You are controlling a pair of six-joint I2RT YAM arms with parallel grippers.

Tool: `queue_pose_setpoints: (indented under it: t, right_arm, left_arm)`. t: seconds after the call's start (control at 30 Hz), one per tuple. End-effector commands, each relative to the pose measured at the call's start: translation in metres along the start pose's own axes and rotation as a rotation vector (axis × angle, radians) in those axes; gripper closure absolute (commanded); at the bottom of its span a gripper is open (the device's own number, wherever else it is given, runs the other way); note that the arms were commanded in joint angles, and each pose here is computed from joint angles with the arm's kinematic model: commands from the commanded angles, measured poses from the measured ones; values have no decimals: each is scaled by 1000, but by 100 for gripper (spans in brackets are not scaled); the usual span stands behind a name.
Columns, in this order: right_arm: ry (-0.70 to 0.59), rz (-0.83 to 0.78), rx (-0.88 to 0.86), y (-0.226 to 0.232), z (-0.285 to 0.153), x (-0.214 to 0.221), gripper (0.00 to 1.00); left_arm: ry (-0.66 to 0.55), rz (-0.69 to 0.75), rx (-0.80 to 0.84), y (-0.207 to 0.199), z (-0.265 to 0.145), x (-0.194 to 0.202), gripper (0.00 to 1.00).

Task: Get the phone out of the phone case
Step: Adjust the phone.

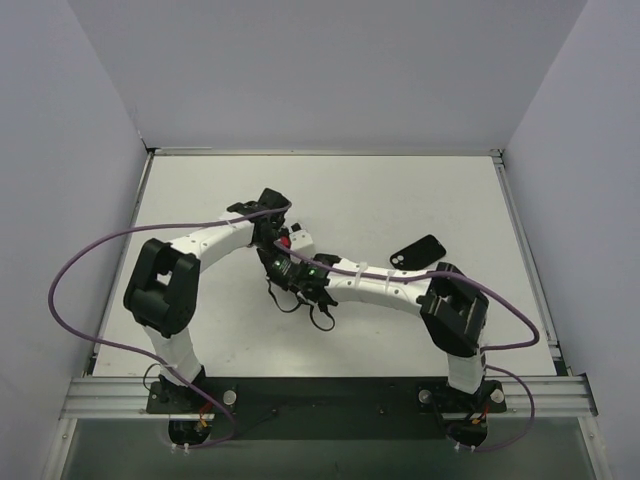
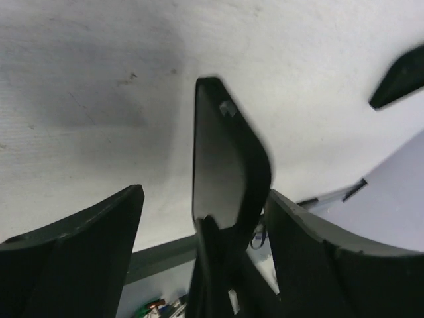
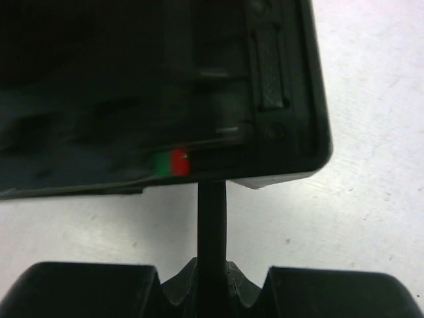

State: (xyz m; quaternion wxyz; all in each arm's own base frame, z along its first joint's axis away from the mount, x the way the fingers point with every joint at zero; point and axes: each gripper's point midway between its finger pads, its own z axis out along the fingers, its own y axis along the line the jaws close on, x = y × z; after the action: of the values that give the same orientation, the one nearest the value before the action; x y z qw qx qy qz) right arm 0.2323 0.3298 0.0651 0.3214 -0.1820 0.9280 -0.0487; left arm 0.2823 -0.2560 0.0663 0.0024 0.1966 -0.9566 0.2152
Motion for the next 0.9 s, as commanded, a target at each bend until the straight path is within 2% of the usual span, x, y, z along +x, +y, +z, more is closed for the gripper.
queue_pose_setpoints:
  t: [0.0,0.17,0.27,0.37,0.4,0.43,0.47,0.5,0.53,0.67,0.7,0.87]
  right_arm:
    - [-61,182,-20,-39,-26,-38,100]
    - [-67,265,-92,-50,-34,-47,100]
    - [-62,332,-152,-58,-38,-51,100]
    - [-78,457,-238,-66,-39,-60,100]
    - [-71,495,-328,-61,-49,-62,100]
    - [-94,539,-376,-61,-46,-67,100]
    - [-98,581,-419,-59,-49,-70,100]
    - [-100,593,-507,-52,-62,-74,100]
    - [-138,617,-552,-51,-67,-84,100]
    - [-140,693,-659,-50,-77,-86,100]
    - [-160,724,-750,-42,-87,-96,100]
    - [-192,816,-923,-39,-103,-107,100]
  left_arm:
    - [-41,85,281,-48,-51,-3,9]
    - [-161,169,472,-70,-104,-19,7]
    - [-218,208,521,-72,-126,-28,6]
    - [-316,224,506,-54,-141,-40,5]
    - [-323,212,492,-39,-134,-43,5]
    - [-318,213,515,-36,-131,-41,5]
    - [-320,268,641,-49,-143,-37,5]
    - [-292,233,705,-52,-145,-34,5]
    - [-251,199,724,-42,-130,-28,5]
    - [-209,236,796,-50,-129,-22,5]
    - [-190,237,818,-50,-127,-19,5]
    - [-138,244,904,-60,-128,-16,9]
